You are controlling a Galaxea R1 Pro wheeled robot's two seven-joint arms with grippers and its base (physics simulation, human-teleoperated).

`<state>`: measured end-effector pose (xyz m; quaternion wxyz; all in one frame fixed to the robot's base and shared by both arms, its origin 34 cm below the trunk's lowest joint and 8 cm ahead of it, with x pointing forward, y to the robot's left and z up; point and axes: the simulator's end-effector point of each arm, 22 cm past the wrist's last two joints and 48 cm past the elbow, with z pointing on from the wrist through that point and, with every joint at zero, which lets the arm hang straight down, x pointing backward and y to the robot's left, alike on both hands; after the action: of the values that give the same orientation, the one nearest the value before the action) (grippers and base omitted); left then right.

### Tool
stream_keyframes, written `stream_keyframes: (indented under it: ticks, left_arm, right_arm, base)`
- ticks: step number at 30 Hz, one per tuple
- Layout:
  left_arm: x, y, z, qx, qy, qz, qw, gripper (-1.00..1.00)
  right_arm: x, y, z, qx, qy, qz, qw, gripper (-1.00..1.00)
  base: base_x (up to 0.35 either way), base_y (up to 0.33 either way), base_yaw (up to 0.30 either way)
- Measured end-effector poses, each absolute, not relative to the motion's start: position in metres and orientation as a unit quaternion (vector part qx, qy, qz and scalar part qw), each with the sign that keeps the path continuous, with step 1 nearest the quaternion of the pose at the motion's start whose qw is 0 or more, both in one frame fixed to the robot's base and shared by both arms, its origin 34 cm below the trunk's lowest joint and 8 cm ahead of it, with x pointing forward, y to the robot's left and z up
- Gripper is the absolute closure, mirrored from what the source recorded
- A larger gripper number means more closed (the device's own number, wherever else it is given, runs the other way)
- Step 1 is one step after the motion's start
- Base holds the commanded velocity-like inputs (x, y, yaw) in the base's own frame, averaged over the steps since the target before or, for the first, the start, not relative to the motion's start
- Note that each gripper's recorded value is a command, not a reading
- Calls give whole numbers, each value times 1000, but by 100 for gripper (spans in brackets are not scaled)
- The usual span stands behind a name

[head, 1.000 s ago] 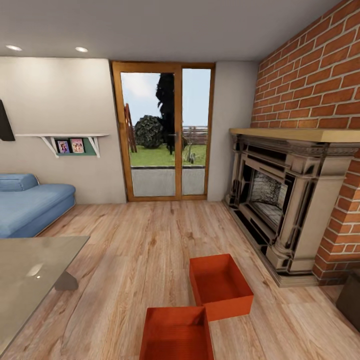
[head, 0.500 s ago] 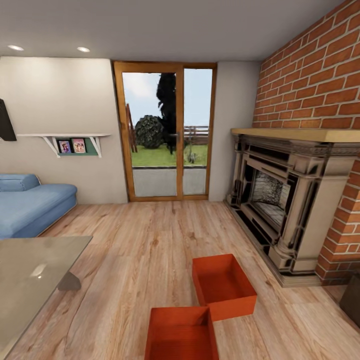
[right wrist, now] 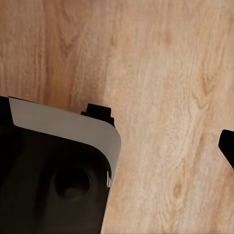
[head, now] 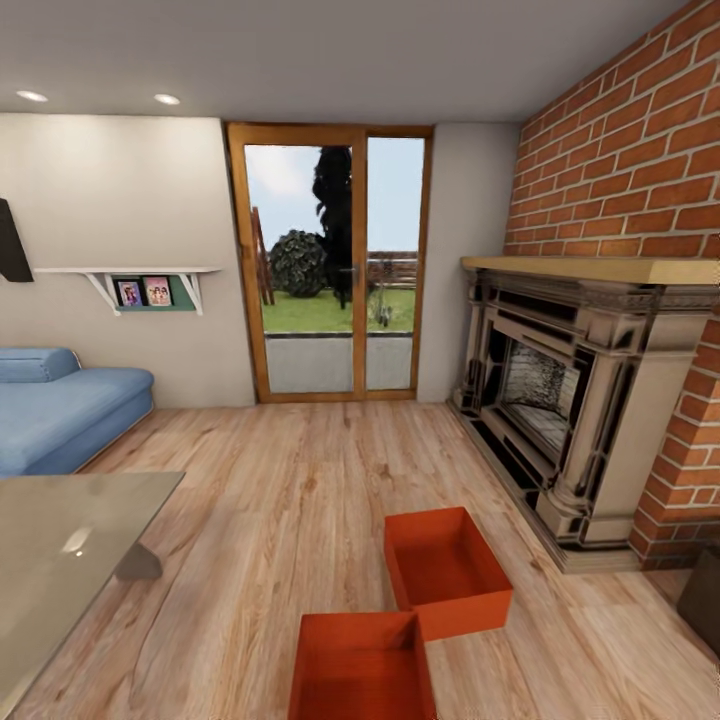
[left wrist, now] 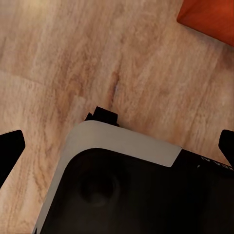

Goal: Move the two storage containers from the living room to the garage. In the garage, place one container on the floor and stack the other container on top of it (either order is fine).

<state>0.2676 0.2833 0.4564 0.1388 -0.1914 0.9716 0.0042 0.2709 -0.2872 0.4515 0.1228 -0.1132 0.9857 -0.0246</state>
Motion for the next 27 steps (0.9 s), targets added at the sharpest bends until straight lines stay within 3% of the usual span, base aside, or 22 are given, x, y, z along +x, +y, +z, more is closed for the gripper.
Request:
stream_keyframes:
  ticks: [4, 18, 27]
  left_arm:
    - [268, 284, 456, -192, 972, 4, 139, -100]
    - [268, 284, 457, -191, 972, 4, 139, -100]
    - [267, 284, 456, -191, 972, 4, 139, -100]
  right_arm:
    - [271, -287, 451, -113, 986, -25, 122, -100]
    - [270, -287, 451, -113, 986, -25, 121, -100]
    - [271, -287, 452, -113, 986, -25, 124, -100]
  base:
    - [-138, -180, 0]
    - [-5, -6, 1]
    - [0, 0, 102]
